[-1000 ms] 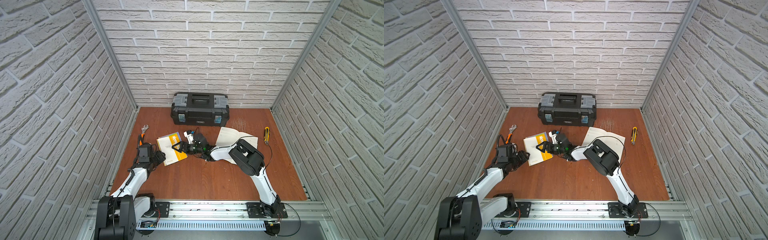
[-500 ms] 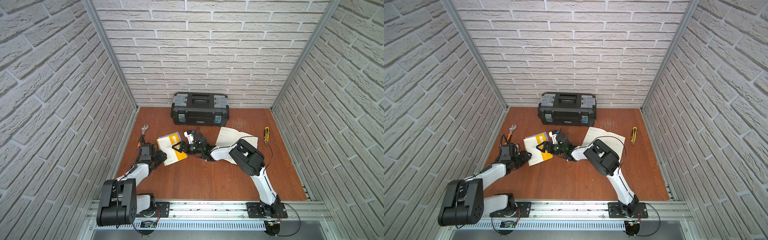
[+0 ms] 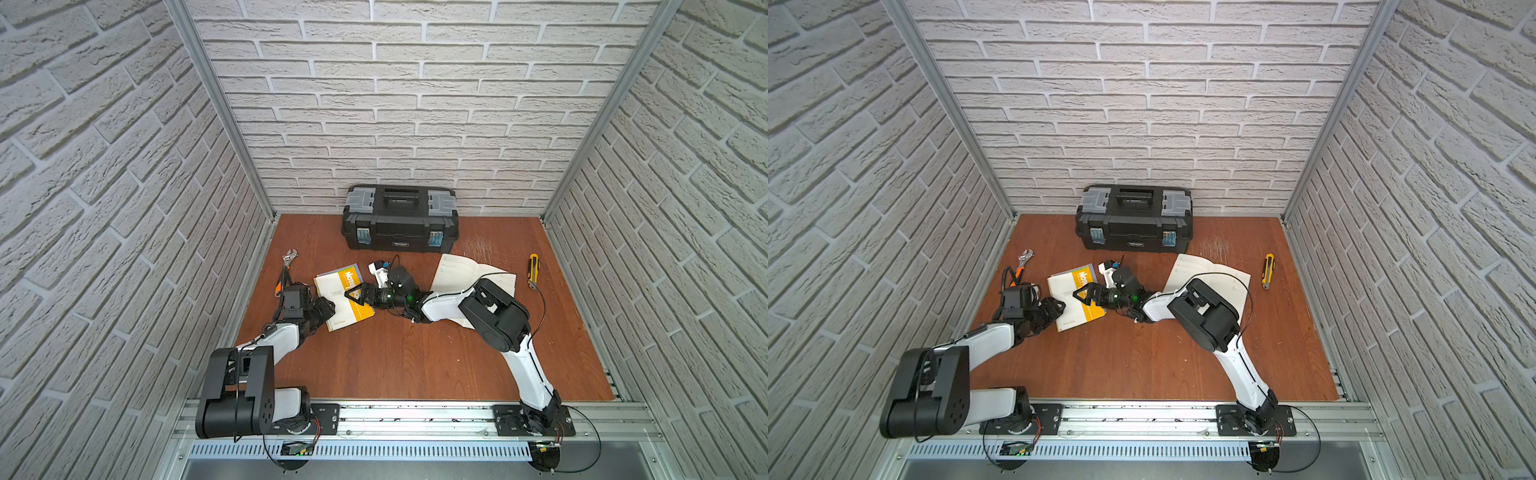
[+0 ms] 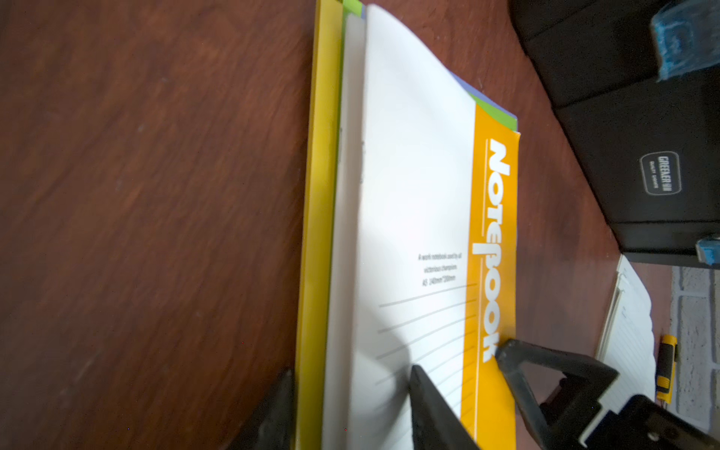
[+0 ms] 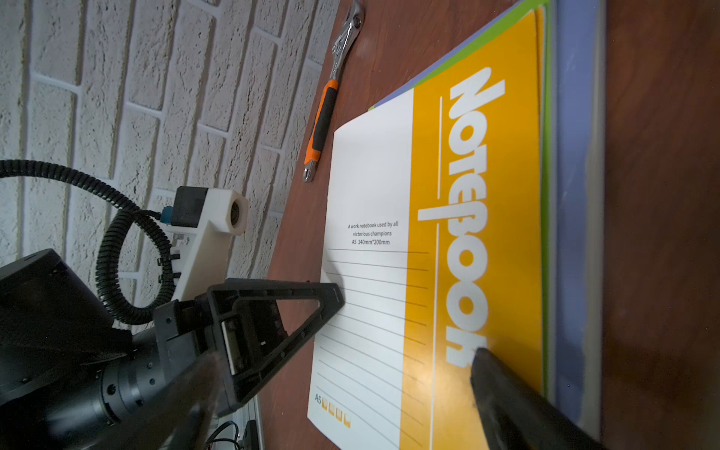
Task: Close the notebook
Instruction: Adjust the notebook at the center of the board, then close the notebook at the center of the board.
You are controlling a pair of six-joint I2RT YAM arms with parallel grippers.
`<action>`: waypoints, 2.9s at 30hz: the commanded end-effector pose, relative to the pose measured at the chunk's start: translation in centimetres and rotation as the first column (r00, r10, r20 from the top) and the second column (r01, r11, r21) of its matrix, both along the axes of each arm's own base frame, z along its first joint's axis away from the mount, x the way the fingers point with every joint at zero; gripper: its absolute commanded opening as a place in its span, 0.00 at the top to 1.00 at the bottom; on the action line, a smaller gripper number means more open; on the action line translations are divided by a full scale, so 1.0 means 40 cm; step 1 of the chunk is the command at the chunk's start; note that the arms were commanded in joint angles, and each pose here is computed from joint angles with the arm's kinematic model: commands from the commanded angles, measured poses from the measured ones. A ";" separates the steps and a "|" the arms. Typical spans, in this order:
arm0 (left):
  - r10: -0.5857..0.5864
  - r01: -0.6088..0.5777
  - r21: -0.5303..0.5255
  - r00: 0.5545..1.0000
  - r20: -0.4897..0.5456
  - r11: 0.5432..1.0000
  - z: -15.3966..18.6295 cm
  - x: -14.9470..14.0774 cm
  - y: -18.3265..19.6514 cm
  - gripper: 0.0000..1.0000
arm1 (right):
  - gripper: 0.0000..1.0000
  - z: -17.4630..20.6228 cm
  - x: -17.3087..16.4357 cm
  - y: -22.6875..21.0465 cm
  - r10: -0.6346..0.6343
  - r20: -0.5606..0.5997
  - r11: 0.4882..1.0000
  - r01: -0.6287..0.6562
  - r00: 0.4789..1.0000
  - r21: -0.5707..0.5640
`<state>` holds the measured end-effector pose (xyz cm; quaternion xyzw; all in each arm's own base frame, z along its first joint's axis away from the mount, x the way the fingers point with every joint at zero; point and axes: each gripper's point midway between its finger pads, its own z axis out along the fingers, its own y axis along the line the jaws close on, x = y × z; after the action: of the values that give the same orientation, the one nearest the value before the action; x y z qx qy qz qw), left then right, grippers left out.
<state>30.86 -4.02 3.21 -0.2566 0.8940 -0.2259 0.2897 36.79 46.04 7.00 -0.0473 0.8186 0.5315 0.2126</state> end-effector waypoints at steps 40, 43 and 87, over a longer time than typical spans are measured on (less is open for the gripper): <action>-0.135 0.134 0.016 0.983 0.126 0.991 0.190 0.007 -0.084 0.52 | 0.00 0.189 -0.019 -0.022 0.026 0.128 1.000 -0.028 0.991 0.011; -0.225 0.219 0.055 0.963 0.147 0.974 0.239 0.002 -0.145 0.53 | 0.00 0.304 -0.025 -0.044 0.025 0.201 0.999 -0.030 0.979 0.025; -0.222 0.343 -0.410 0.923 0.315 0.845 0.186 -0.083 -0.747 0.59 | 0.00 0.003 -0.179 -0.952 -0.567 -0.015 0.696 0.470 0.823 -0.543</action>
<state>27.03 -32.46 8.49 -0.1410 0.8332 -0.4522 0.2854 29.83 9.23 7.36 0.1616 0.9230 0.2383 0.2553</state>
